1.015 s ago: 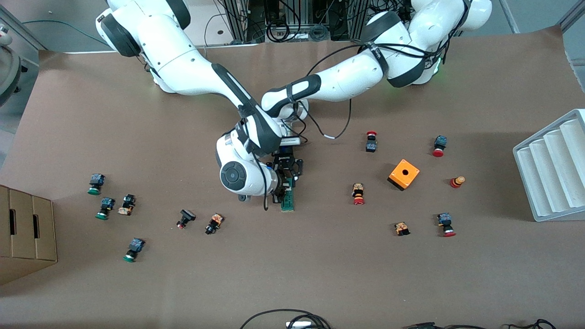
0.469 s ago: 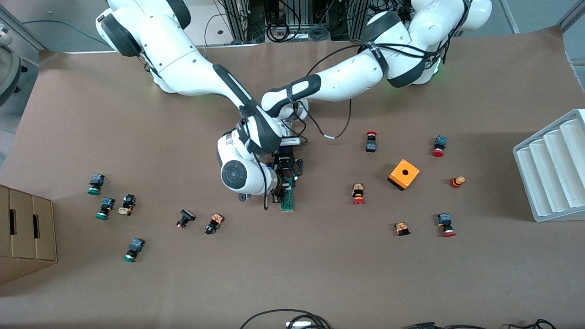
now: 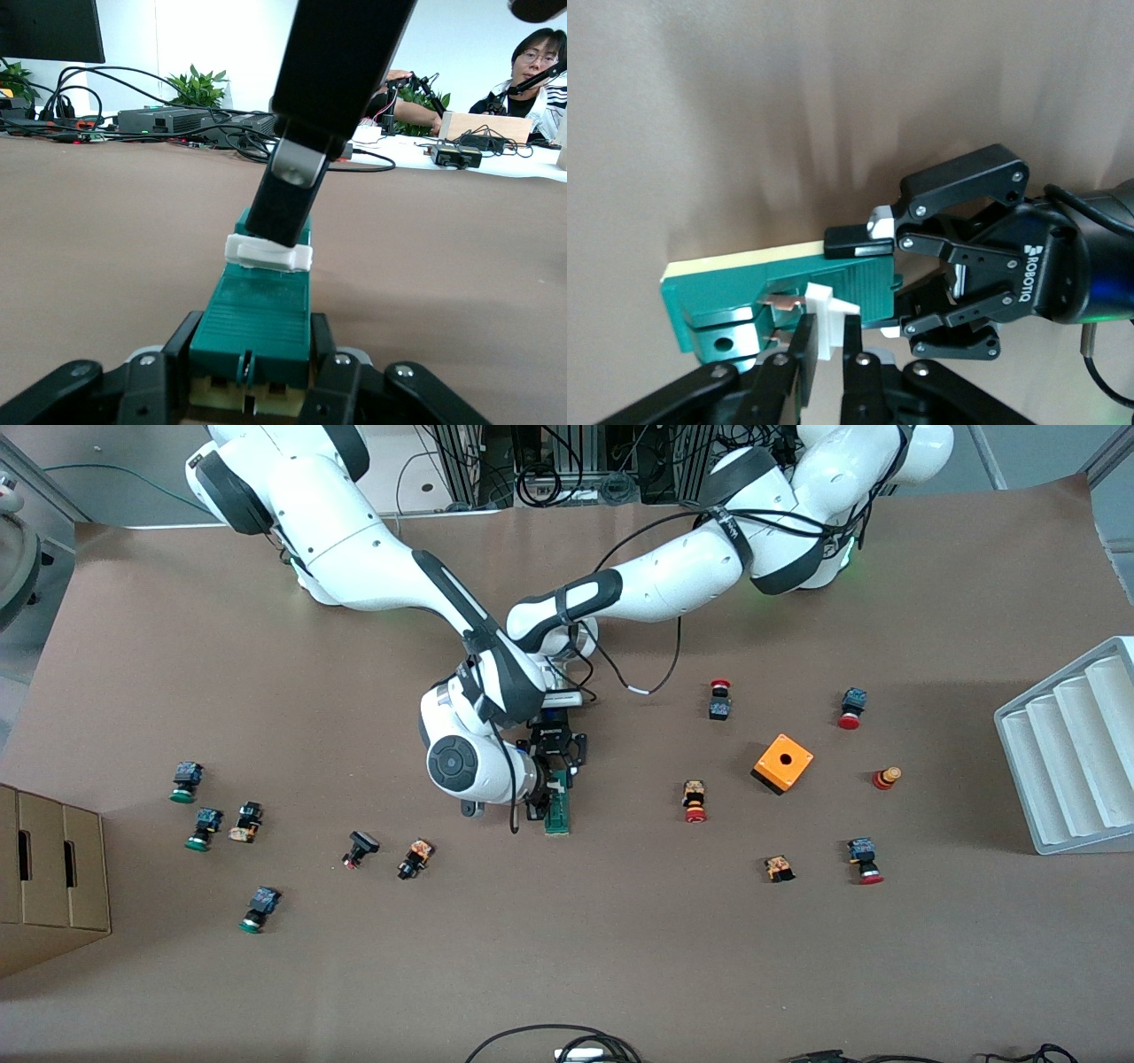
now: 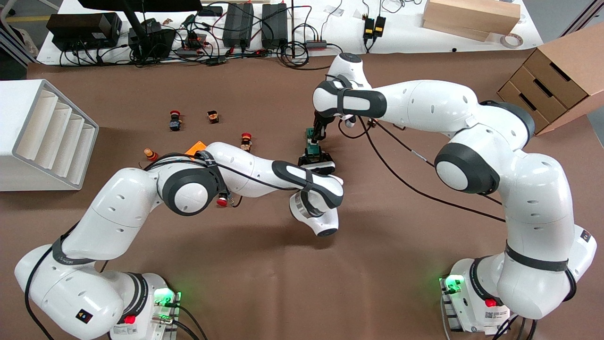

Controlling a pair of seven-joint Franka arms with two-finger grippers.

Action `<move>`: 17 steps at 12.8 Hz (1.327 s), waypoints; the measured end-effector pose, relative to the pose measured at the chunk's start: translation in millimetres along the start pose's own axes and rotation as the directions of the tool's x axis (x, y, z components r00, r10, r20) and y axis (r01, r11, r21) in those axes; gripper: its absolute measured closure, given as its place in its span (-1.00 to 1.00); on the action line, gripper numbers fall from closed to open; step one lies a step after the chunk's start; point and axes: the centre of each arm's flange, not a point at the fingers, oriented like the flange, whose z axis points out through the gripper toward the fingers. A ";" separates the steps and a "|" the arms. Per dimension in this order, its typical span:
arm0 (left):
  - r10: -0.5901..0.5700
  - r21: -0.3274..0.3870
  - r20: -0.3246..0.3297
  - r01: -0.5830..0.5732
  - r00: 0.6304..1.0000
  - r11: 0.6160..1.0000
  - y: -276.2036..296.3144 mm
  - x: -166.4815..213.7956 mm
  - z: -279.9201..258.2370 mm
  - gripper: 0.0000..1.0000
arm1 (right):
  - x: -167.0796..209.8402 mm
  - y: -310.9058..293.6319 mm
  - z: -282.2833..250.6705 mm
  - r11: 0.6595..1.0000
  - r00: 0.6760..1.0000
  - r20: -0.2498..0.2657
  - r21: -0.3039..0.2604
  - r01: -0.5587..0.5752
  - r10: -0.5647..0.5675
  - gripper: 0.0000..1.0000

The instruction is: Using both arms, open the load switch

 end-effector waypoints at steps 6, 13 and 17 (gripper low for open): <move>0.000 0.000 0.000 0.000 1.000 1.000 0.0 0.0 0.0 -0.09 | 5.5 -12.1 -77.5 0.998 0.999 0.022 0.047 0.033 -0.034 -0.12; 0.003 -0.007 0.004 -0.003 1.000 1.000 1.7 0.0 -1.1 -0.59 | 79.7 -20.1 -236.0 0.874 0.868 -0.142 0.039 0.485 -0.475 -1.00; 0.014 0.006 0.014 -0.014 1.000 1.000 1.6 0.6 -1.1 -1.00 | 189.8 -24.2 -340.1 0.636 0.625 -0.162 -0.020 0.772 -0.764 -1.00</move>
